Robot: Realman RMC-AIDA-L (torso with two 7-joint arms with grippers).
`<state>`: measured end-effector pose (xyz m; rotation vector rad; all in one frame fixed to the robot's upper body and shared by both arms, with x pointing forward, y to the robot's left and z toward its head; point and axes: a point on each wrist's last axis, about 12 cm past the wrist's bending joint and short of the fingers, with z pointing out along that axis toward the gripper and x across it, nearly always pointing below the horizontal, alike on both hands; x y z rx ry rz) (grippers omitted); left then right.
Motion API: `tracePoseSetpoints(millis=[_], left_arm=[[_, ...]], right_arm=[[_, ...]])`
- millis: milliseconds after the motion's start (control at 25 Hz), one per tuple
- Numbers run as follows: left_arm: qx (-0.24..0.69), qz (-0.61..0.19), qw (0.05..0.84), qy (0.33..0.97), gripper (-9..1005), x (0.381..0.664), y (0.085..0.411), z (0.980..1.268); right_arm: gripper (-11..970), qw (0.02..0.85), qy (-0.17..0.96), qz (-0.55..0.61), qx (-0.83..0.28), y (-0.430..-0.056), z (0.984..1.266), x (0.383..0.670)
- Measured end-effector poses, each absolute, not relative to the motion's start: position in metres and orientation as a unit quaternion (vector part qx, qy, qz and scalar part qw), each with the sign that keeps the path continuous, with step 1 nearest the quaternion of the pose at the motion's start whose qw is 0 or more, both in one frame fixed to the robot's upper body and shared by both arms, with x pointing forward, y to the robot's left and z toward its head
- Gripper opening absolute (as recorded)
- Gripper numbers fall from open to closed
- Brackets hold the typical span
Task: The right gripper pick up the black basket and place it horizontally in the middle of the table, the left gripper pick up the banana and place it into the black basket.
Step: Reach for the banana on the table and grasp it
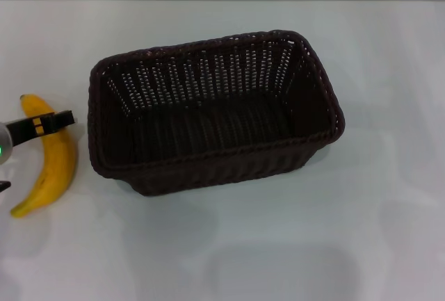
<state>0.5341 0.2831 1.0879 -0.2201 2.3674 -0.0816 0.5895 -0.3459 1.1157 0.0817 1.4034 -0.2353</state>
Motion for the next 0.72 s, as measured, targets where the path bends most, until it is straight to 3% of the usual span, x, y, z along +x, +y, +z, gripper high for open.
tracePoseSetpoints(millis=[720], left_arm=[[-0.097,-0.078,0.372,0.92,835,0.546,0.293,1.091]], right_arm=[[838,0.761,0.639,-0.107,0.039,-0.346,1.12,0.591]])
